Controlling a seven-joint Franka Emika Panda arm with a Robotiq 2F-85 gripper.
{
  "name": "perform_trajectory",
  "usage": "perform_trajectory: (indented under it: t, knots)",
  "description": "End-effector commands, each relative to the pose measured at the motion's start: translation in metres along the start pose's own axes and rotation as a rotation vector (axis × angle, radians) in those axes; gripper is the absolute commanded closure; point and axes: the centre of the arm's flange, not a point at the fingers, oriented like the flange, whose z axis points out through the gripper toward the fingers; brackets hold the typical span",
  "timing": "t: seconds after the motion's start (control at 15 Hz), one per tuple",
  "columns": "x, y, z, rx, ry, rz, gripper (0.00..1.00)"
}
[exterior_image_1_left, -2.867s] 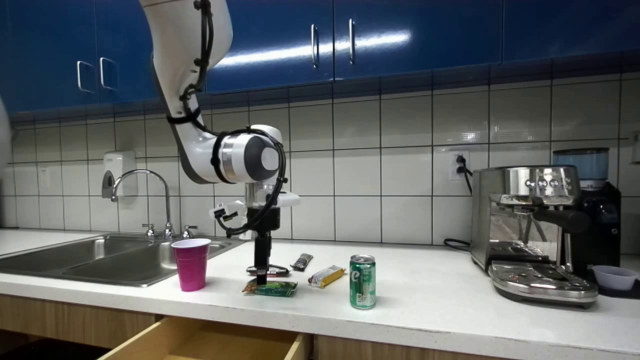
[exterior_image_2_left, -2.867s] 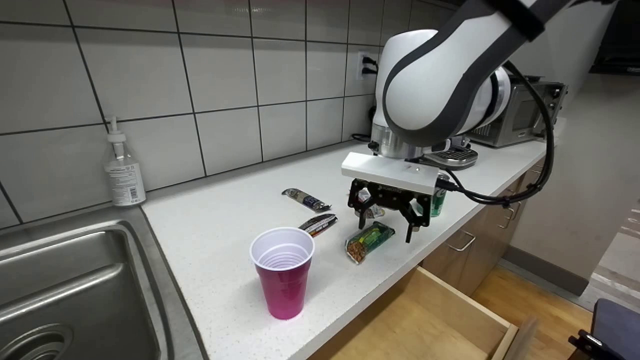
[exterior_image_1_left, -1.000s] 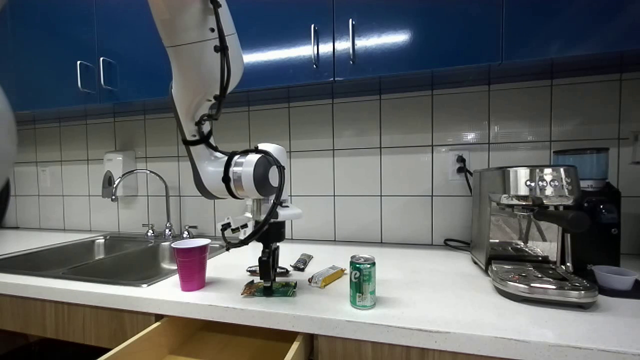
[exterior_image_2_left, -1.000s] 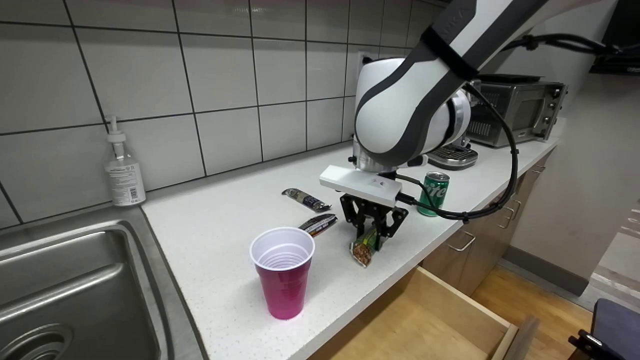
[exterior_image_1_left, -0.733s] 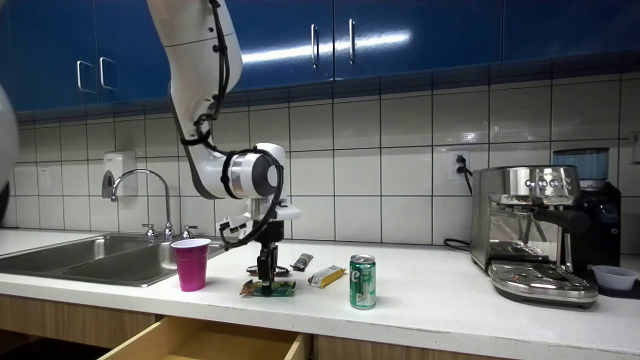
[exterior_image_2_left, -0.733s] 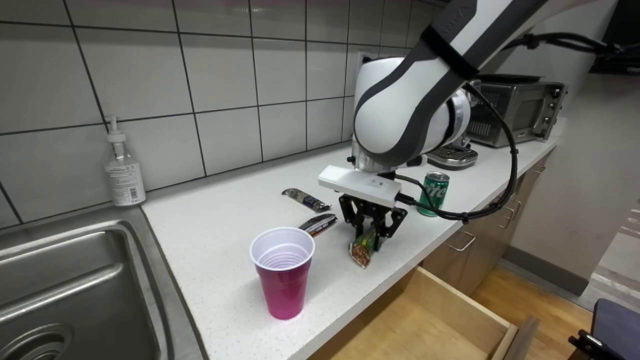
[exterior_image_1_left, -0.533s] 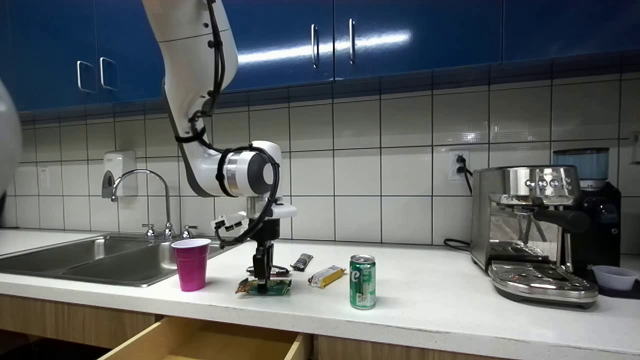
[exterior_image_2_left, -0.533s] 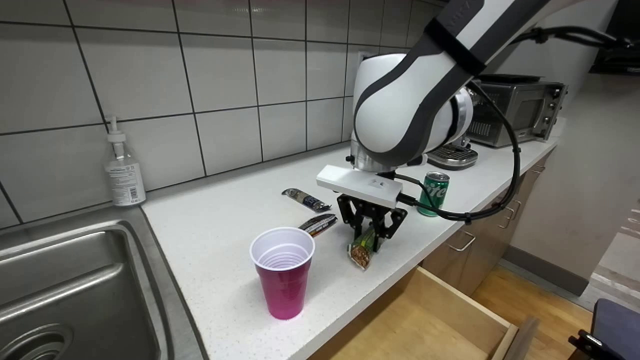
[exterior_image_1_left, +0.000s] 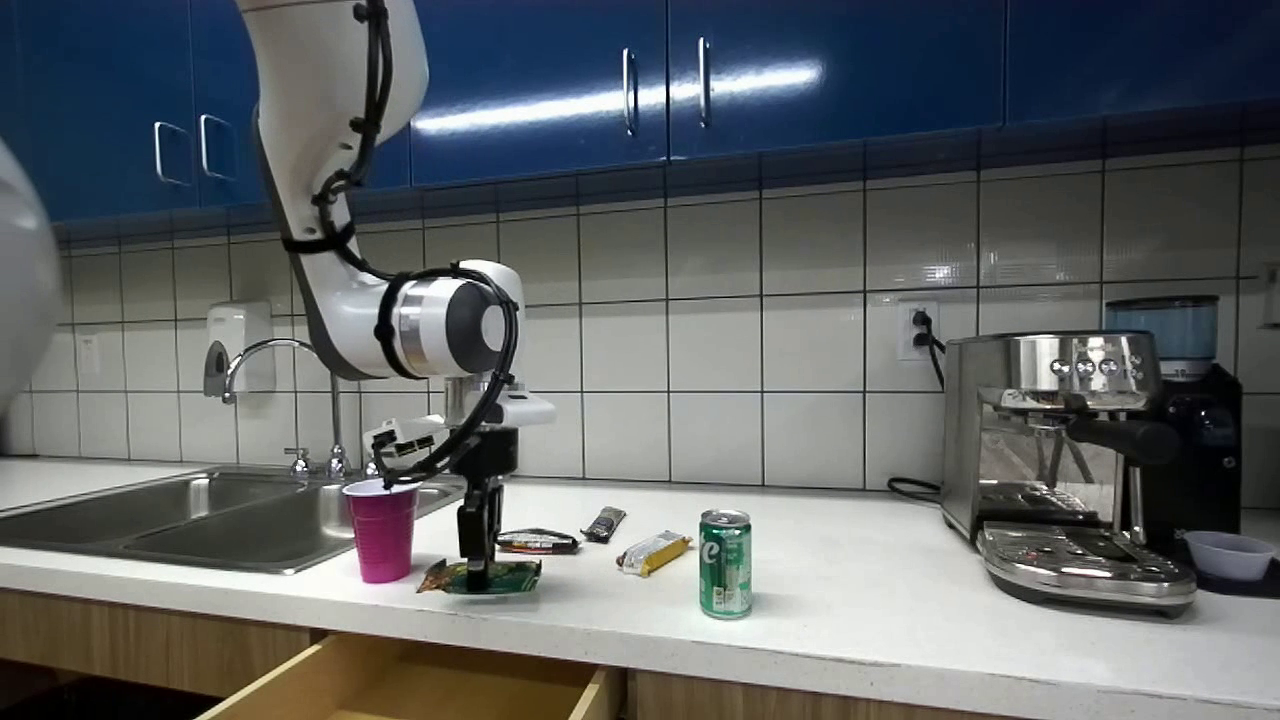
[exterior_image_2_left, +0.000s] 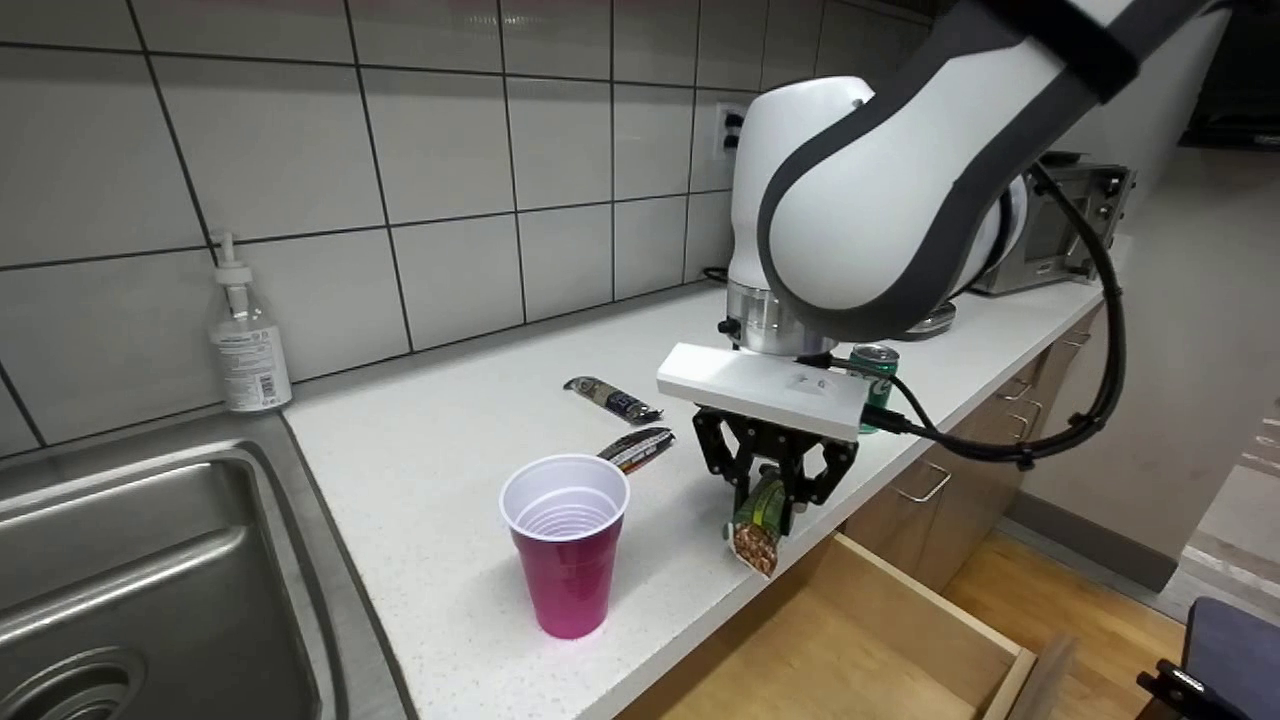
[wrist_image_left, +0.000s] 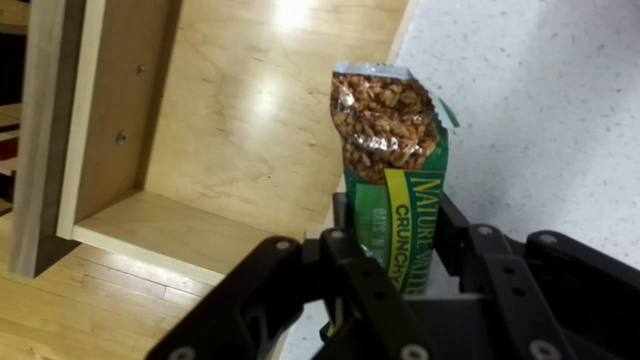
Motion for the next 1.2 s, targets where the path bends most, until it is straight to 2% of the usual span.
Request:
perform_trajectory:
  t: [0.0, 0.6, 1.13]
  knots:
    - [-0.025, 0.04, -0.011, 0.004, 0.002, -0.059, 0.84]
    - [-0.046, 0.093, 0.025, -0.091, -0.005, -0.118, 0.84]
    - [-0.045, 0.096, 0.055, -0.141, 0.007, -0.148, 0.84]
